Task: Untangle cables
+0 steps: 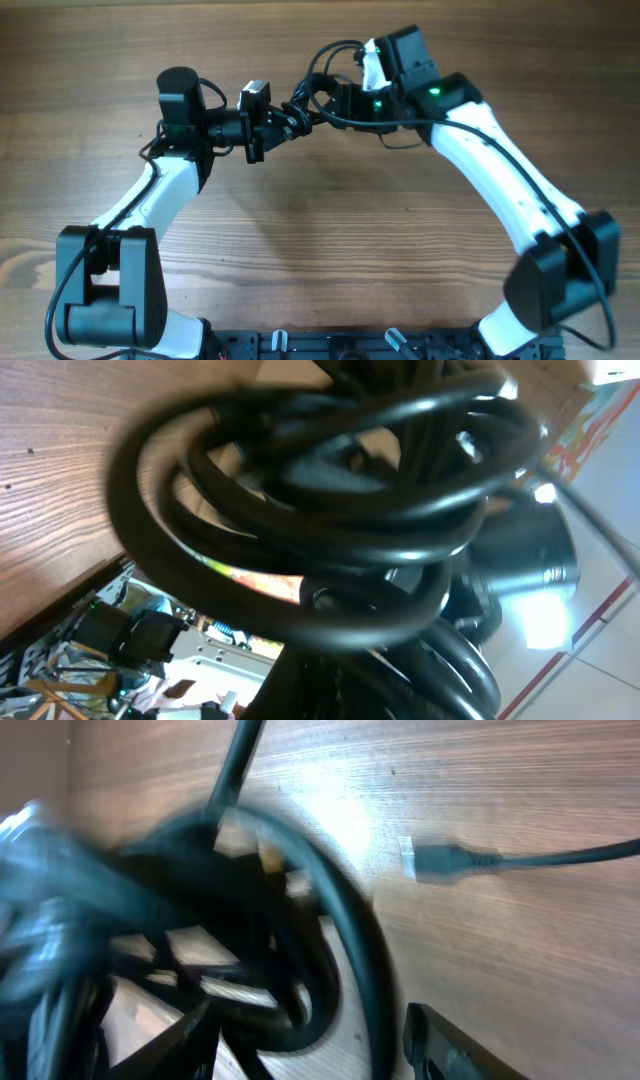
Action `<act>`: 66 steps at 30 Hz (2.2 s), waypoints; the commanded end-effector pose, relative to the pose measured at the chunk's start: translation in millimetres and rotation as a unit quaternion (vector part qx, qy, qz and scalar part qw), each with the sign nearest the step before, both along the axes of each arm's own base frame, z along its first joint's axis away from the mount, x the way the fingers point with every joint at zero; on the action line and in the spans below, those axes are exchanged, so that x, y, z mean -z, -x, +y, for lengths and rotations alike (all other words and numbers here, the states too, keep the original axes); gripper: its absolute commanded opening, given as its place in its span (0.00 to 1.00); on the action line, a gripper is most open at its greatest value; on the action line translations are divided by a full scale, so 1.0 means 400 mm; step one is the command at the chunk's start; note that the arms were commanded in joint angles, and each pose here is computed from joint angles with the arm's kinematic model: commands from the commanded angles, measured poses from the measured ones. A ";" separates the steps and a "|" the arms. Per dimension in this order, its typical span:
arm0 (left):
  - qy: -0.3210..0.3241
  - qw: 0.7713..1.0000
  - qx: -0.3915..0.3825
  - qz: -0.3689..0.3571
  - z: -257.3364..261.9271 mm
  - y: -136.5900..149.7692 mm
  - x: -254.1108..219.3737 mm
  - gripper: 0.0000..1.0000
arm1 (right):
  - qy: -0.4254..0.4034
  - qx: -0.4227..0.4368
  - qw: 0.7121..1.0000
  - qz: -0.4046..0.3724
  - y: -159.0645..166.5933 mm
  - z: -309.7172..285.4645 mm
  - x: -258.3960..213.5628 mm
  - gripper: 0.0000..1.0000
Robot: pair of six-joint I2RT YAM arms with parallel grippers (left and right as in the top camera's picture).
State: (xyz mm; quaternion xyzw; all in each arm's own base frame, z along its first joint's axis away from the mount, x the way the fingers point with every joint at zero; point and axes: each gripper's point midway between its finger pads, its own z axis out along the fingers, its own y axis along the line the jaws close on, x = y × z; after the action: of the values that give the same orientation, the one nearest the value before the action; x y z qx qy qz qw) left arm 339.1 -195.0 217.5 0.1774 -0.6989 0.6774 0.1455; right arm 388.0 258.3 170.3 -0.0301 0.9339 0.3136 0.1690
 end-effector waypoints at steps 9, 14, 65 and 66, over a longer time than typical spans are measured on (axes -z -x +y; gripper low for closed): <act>0.010 1.000 0.028 0.009 -0.008 0.026 -0.036 0.04 | 0.003 0.054 0.998 -0.019 -0.080 -0.003 0.038 0.55; 0.012 0.987 0.022 0.156 -0.010 0.025 -0.045 0.04 | 0.077 0.083 0.994 0.007 -0.064 -0.067 0.102 0.11; -0.514 0.843 -0.155 0.014 -0.197 0.042 0.302 0.36 | 0.184 0.153 0.966 0.093 -0.054 -0.558 0.016 0.82; -0.507 0.850 -0.142 0.019 -0.227 0.052 0.321 0.38 | 0.184 0.153 0.966 0.094 -0.053 -0.558 0.017 0.83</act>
State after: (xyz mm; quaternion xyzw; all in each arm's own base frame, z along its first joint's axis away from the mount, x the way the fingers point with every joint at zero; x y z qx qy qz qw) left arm 325.2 -265.4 111.6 0.3031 -0.9181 0.2433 -0.0783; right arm 405.9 31.7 159.8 0.1236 0.9810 0.0969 0.1140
